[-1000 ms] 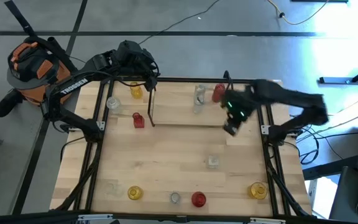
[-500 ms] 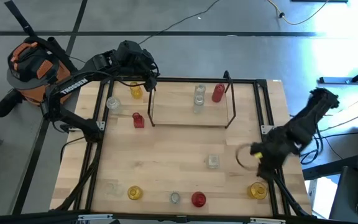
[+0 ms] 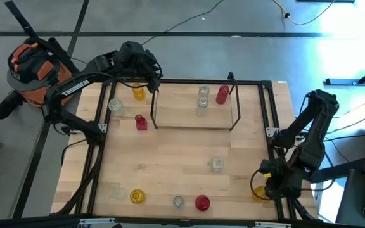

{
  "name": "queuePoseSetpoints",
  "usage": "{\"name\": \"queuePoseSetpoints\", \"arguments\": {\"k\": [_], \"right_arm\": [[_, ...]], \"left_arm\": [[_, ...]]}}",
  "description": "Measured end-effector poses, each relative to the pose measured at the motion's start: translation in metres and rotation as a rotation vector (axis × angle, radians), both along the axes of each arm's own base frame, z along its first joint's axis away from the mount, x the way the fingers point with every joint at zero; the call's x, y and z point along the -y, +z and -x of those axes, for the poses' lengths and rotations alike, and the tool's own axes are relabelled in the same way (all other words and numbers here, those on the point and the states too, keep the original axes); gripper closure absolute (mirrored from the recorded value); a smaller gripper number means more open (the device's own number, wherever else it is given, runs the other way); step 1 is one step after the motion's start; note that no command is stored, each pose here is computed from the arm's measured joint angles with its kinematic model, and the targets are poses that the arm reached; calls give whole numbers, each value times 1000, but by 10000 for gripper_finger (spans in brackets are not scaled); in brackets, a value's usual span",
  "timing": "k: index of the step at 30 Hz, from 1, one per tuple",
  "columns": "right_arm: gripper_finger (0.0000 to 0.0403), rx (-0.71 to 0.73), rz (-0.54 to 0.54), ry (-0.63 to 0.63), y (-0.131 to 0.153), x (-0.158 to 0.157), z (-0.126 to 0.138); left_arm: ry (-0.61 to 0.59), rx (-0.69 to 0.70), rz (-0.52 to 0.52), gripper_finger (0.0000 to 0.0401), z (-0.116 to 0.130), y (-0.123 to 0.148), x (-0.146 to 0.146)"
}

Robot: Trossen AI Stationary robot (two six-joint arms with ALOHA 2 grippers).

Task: Sort vases onto shelf
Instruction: Put the yellow vase on the shelf

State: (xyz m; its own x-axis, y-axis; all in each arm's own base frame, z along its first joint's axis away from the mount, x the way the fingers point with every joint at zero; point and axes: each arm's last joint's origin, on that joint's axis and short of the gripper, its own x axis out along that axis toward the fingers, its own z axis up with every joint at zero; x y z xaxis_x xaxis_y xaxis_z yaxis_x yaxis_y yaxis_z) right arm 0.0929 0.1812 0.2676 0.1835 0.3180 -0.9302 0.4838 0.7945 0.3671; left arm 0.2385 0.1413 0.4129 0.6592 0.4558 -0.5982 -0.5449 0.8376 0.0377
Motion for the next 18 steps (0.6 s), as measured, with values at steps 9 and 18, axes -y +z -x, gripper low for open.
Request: {"name": "queuePoseSetpoints", "arguments": {"k": [9,18], "right_arm": [[320,-139,68,88,-27,-22,-7],[334,-183,82,147,-50,-42,-16]], "left_arm": [[1,1,1,238,0,0,0],[8,6,9,238,0,0,0]]}}
